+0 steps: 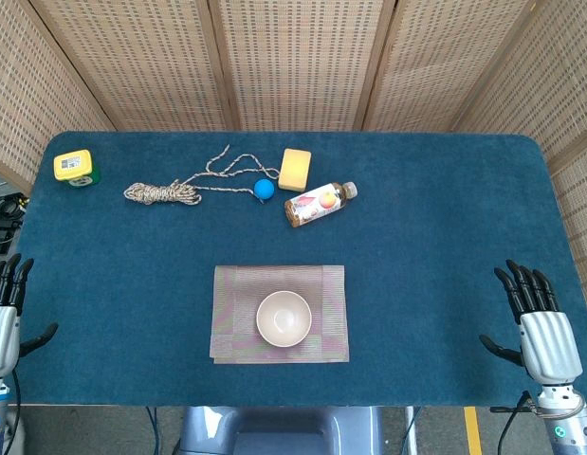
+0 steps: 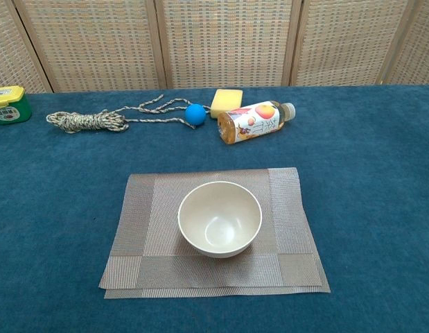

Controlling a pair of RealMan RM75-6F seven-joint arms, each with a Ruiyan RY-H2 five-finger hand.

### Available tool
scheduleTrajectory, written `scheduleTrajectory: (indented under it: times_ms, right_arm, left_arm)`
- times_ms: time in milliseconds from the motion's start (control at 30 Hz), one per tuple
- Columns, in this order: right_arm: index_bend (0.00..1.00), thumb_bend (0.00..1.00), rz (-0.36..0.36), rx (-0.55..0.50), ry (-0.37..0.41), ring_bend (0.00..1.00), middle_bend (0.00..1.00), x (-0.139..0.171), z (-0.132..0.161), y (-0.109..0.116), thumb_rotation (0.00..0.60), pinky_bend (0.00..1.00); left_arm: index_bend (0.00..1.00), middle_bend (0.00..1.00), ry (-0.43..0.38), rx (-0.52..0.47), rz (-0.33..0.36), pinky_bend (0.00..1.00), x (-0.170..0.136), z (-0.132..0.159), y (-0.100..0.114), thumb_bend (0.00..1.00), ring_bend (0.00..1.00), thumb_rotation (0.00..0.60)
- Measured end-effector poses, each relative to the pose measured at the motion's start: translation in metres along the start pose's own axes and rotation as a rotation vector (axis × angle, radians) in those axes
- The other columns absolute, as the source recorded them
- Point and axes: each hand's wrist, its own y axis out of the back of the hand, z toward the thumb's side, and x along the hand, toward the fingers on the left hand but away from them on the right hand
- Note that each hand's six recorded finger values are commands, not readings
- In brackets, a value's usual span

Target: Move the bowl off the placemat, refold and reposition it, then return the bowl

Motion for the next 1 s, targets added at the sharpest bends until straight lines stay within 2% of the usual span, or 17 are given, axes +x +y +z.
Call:
scheduleTrajectory:
  times_ms: [1000]
  right_arm:
    - [0.0, 0.13, -0.006, -0.013, -0.015, 0.0, 0.0, 0.0004, -0.0049, 0.005, 0.6, 0.0]
  left_arm:
    - [0.0, 0.0, -0.034, 0.013, -0.018, 0.0, 0.0016, 0.0072, -0.0053, 0.0, 0.0, 0.6]
